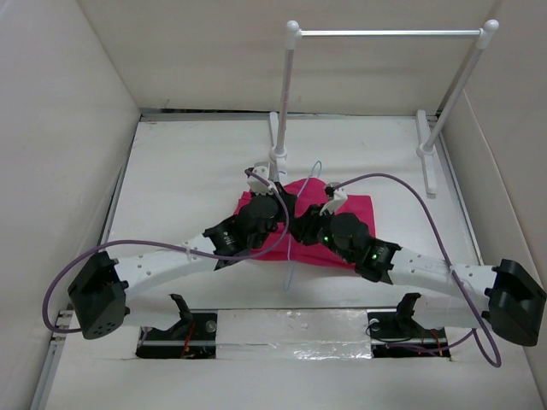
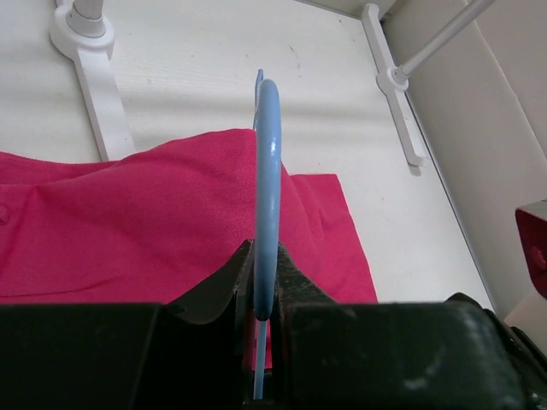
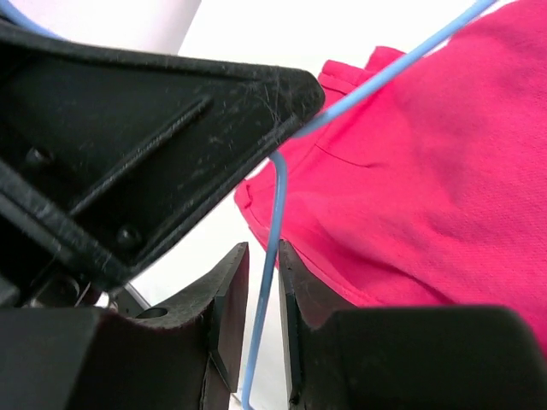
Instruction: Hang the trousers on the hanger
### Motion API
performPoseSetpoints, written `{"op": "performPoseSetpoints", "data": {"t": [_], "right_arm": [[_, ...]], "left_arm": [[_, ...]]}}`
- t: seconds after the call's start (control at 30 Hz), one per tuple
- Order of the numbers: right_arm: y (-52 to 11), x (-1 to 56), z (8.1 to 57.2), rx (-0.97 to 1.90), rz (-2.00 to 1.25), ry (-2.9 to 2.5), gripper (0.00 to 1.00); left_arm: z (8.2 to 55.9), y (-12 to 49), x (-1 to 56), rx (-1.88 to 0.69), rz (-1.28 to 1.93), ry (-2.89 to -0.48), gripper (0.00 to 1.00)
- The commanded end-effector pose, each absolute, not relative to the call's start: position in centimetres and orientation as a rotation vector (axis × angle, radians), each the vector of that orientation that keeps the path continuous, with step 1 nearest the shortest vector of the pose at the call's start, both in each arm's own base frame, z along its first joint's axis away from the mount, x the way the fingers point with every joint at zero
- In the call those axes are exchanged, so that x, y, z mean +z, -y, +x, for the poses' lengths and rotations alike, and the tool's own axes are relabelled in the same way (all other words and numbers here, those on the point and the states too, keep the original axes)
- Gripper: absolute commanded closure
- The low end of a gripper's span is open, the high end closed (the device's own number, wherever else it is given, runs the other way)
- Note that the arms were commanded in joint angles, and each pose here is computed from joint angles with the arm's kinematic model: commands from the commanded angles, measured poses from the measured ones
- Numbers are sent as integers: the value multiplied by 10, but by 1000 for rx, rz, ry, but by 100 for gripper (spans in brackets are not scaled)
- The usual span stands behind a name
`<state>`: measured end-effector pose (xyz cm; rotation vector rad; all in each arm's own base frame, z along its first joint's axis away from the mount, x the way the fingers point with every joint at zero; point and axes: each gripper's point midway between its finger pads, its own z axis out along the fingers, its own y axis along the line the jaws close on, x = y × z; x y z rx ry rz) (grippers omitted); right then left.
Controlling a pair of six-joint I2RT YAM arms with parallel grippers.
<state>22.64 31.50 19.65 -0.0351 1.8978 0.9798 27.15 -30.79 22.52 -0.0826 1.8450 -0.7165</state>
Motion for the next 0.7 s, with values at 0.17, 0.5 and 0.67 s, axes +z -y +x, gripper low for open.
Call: {"op": "performPoseSetpoints", "data": {"t": [0.17, 0.5, 0.67], "right_arm": [[-338, 245, 235, 1123, 27, -1760, 80], [-338, 299, 218, 1392, 42, -1625, 100], [-316, 339, 227, 1555, 129, -1505, 100]], "left_arm": [[268, 317, 317, -928, -152, -1651, 100], [269, 335, 358, -930, -12, -1600, 94], [274, 344, 407, -930, 65, -1541, 57]]}}
